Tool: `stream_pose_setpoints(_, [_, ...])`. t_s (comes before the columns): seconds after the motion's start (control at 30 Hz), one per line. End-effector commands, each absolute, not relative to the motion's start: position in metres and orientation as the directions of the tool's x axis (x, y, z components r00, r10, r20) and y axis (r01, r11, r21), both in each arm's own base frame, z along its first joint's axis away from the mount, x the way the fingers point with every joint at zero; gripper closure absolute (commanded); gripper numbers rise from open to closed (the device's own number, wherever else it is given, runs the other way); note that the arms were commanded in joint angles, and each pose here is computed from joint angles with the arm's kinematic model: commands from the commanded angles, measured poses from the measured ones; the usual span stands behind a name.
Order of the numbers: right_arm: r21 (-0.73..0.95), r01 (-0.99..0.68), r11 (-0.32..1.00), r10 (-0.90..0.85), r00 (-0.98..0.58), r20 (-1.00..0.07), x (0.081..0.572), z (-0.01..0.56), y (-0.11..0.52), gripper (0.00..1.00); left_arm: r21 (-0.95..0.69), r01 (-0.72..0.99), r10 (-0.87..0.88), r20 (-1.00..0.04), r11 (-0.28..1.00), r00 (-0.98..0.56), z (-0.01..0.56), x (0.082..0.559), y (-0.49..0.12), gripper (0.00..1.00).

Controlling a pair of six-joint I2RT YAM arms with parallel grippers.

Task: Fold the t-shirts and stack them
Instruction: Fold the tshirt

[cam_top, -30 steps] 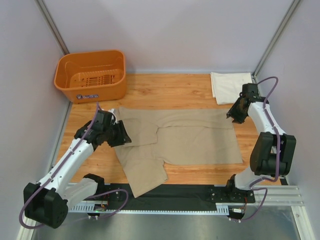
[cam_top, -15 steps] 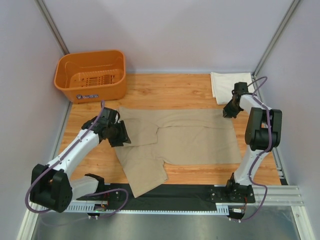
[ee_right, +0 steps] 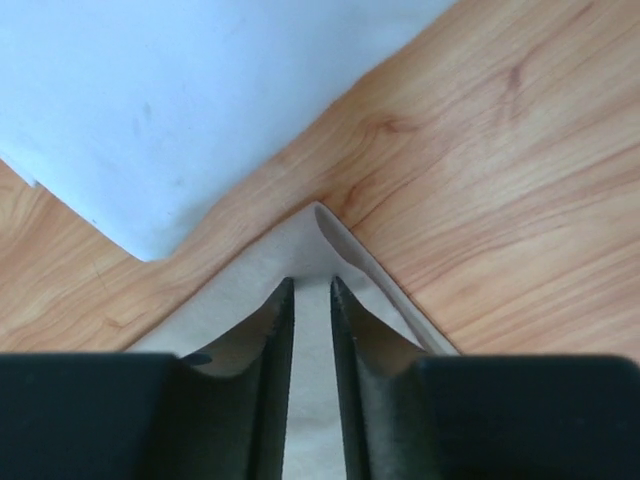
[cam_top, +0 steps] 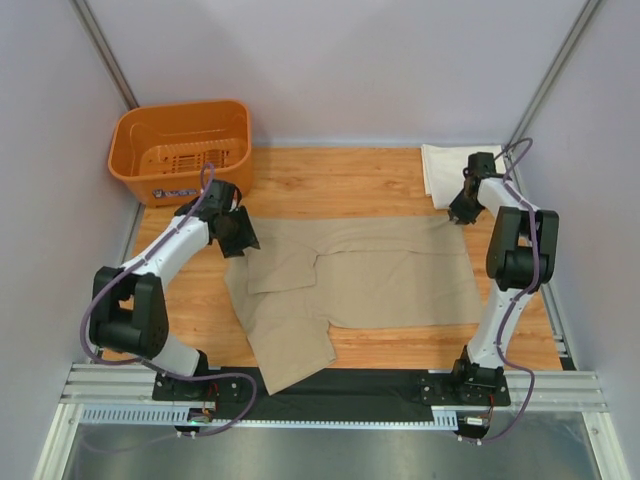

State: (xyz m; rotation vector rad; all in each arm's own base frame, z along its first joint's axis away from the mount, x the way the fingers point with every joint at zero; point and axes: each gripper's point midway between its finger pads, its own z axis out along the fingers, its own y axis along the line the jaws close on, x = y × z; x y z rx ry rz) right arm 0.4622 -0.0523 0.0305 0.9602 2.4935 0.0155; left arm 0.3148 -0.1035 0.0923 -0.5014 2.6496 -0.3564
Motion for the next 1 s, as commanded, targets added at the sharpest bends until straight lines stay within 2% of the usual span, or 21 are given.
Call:
stream_pose_setpoints(0.0, [0.122, 0.621, 0.775, 0.598, -0.656, -0.461, 0.453, 0.063, -0.061, 0.75, -0.306, -0.286, -0.384, -0.334, 0.908, -0.861, 0.073, 0.335, -0.107, 0.44])
stream_pose_setpoints(0.03, [0.119, 0.622, 0.774, 0.596, -0.652, -0.469, 0.442, 0.078, -0.060, 0.61, -0.303, -0.291, -0.386, -0.330, 0.908, -0.861, 0.069, 0.339, -0.107, 0.44])
stream_pose_setpoints(0.1, [0.111, 0.621, 0.776, 0.594, -0.658, -0.463, 0.428, 0.090, -0.059, 0.52, -0.283, -0.294, -0.380, -0.326, 0.913, -0.866, 0.052, 0.348, -0.105, 0.45])
stream_pose_setpoints(0.13, [0.103, 0.614, 0.782, 0.593, -0.684, -0.424, 0.414, 0.090, -0.054, 0.44, -0.278, -0.299, -0.383, -0.329, 0.913, -0.863, 0.048, 0.355, -0.102, 0.45])
stream_pose_setpoints(0.23, [0.118, 0.596, 0.794, 0.597, -0.729, -0.336, 0.385, 0.095, -0.038, 0.36, -0.261, -0.301, -0.373, -0.297, 0.917, -0.879, 0.028, 0.372, -0.094, 0.45])
stream_pose_setpoints(0.37, [0.197, 0.577, 0.793, 0.609, -0.745, -0.270, 0.347, 0.098, -0.015, 0.32, -0.227, -0.275, -0.327, -0.238, 0.934, -0.915, 0.013, 0.390, -0.086, 0.47])
stream_pose_setpoints(0.43, [0.233, 0.561, 0.795, 0.606, -0.757, -0.244, 0.336, 0.100, -0.005, 0.32, -0.217, -0.245, -0.300, -0.271, 0.945, -0.915, 0.025, 0.399, -0.084, 0.48])
stream_pose_setpoints(0.57, [0.241, 0.539, 0.807, 0.586, -0.781, -0.216, 0.309, 0.104, 0.003, 0.31, -0.262, -0.245, -0.320, -0.299, 0.933, -0.899, 0.059, 0.382, -0.087, 0.47])
stream_pose_setpoints(0.67, [0.235, 0.535, 0.812, 0.580, -0.787, -0.213, 0.292, 0.103, 0.003, 0.30, -0.330, -0.245, -0.354, -0.328, 0.912, -0.876, 0.098, 0.349, -0.094, 0.45])
stream_pose_setpoints(0.83, [0.249, 0.546, 0.800, 0.590, -0.790, -0.165, 0.269, 0.091, 0.011, 0.29, -0.398, -0.291, -0.408, -0.250, 0.870, -0.878, 0.099, 0.273, -0.107, 0.44])
stream_pose_setpoints(0.97, [0.283, 0.556, 0.781, 0.606, -0.785, -0.129, 0.258, 0.090, 0.020, 0.28, -0.389, -0.327, -0.429, -0.212, 0.861, -0.878, 0.090, 0.211, -0.103, 0.46])
